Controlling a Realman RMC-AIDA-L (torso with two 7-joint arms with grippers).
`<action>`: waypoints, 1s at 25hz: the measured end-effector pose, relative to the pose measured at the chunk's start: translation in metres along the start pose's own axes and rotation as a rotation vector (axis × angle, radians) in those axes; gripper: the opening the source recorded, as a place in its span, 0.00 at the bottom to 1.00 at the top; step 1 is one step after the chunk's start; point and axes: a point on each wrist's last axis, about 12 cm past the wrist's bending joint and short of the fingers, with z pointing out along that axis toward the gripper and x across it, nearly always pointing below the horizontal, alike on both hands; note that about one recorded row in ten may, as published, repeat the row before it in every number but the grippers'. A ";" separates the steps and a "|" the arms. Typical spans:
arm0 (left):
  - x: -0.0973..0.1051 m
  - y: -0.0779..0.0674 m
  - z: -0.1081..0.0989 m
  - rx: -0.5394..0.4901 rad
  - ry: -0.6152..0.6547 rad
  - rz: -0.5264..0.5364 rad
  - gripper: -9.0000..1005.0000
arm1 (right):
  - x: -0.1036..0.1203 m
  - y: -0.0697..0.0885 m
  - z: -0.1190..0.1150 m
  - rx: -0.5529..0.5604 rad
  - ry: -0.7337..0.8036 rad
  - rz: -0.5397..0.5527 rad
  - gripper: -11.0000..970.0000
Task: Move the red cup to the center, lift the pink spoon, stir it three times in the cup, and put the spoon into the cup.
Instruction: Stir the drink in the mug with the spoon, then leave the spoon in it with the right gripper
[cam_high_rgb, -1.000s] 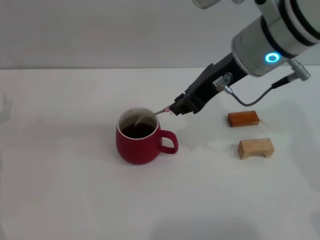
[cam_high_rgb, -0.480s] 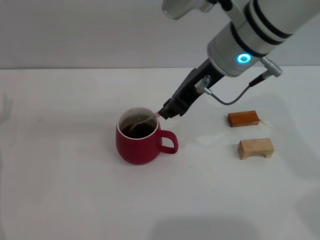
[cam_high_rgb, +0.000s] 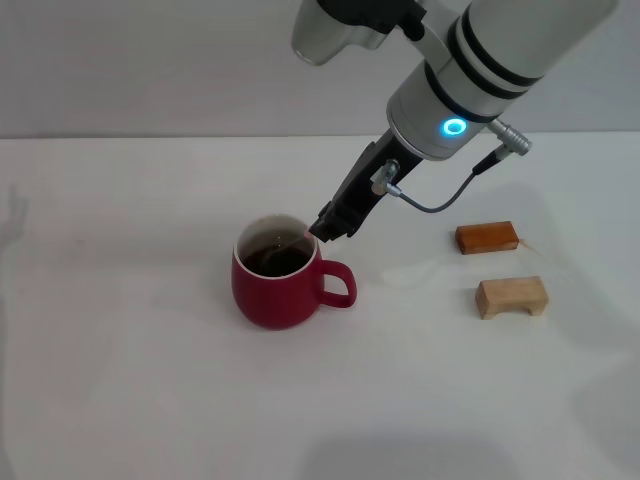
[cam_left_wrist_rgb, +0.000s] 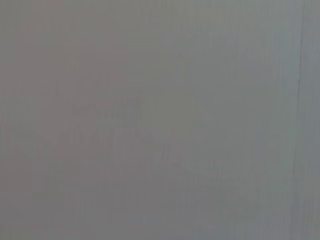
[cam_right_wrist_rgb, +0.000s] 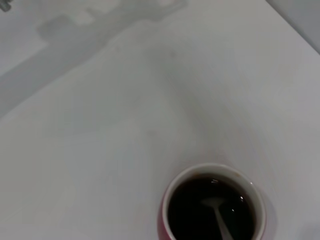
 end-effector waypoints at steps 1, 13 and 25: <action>0.000 0.000 0.000 0.000 0.001 0.000 0.84 | 0.000 -0.001 0.001 0.005 0.003 -0.001 0.18; 0.000 -0.001 0.001 -0.001 -0.002 -0.005 0.84 | -0.005 -0.003 0.002 0.052 0.055 -0.027 0.18; -0.001 0.000 0.000 -0.003 -0.008 -0.005 0.84 | -0.005 0.010 0.003 -0.030 0.074 -0.035 0.18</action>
